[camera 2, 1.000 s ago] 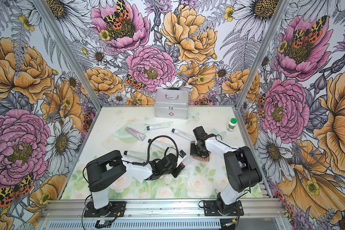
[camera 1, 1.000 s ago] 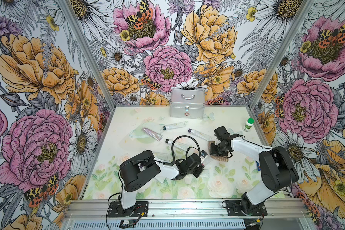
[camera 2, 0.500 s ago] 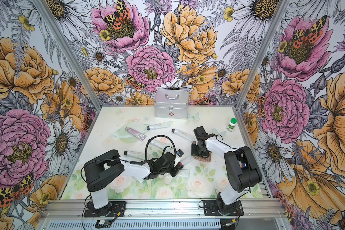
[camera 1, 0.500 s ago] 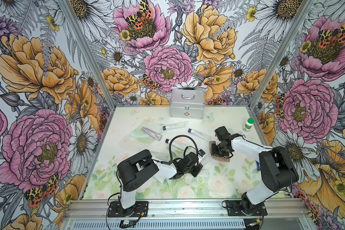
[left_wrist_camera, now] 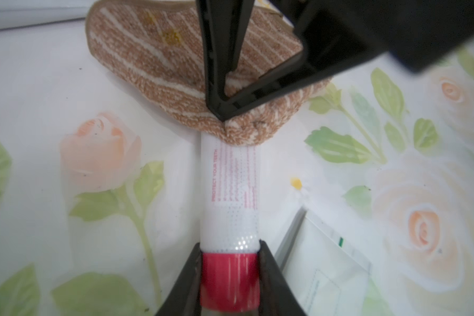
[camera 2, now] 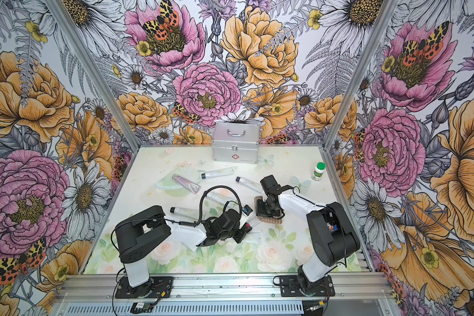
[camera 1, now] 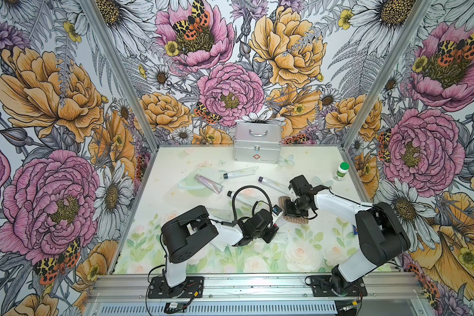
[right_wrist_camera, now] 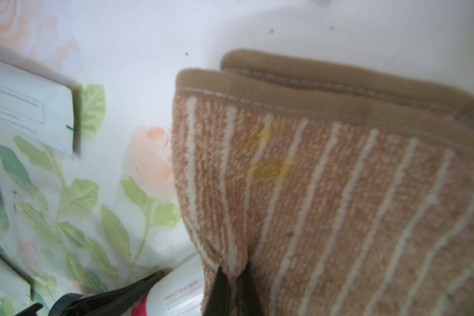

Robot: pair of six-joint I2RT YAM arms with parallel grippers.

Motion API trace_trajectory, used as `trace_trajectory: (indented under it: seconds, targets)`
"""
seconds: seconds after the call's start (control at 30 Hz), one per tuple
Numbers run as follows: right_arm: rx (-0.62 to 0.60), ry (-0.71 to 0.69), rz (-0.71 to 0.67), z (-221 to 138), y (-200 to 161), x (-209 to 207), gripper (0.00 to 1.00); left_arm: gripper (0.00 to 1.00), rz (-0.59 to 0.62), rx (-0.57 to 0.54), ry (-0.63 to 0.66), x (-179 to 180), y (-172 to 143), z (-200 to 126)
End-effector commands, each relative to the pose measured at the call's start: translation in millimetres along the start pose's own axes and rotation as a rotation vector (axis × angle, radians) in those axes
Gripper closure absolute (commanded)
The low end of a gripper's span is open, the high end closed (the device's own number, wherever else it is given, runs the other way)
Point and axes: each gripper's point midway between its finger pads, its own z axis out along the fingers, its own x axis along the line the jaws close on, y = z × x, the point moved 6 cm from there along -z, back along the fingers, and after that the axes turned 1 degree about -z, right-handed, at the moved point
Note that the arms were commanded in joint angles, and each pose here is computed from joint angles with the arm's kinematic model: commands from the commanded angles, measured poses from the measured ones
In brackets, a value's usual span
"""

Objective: Wipe the surface of the toothpaste tube
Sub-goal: Wipe the dirt from the toothpaste tube.

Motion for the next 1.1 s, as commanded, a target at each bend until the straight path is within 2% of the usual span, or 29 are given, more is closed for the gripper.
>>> trace_trajectory:
  seconds: [0.0,0.17,0.5,0.63,0.83,1.0,1.07]
  targets:
    - [0.038,-0.213,0.036,12,-8,-39,1.0,0.78,-0.023,0.076,0.031,11,-20,-2]
    - [0.027,-0.208,0.047,10,-1,-43,1.0,0.78,-0.023,0.072,0.032,11,-19,-4]
    - [0.079,0.041,-0.018,6,-23,15,1.0,0.78,-0.023,0.075,0.032,11,-20,-2]
    - [0.095,0.082,-0.007,6,-34,21,1.0,0.78,-0.021,0.074,0.032,12,-19,-1]
    - [0.092,-0.018,0.014,14,-37,0,1.0,0.78,-0.021,0.074,0.034,12,-19,-1]
    - [0.041,-0.185,0.037,10,-21,-31,1.0,0.79,-0.022,0.07,0.042,13,-20,-4]
    - [0.032,-0.21,0.048,9,-17,-38,1.0,0.79,-0.024,0.068,0.043,14,-19,-4]
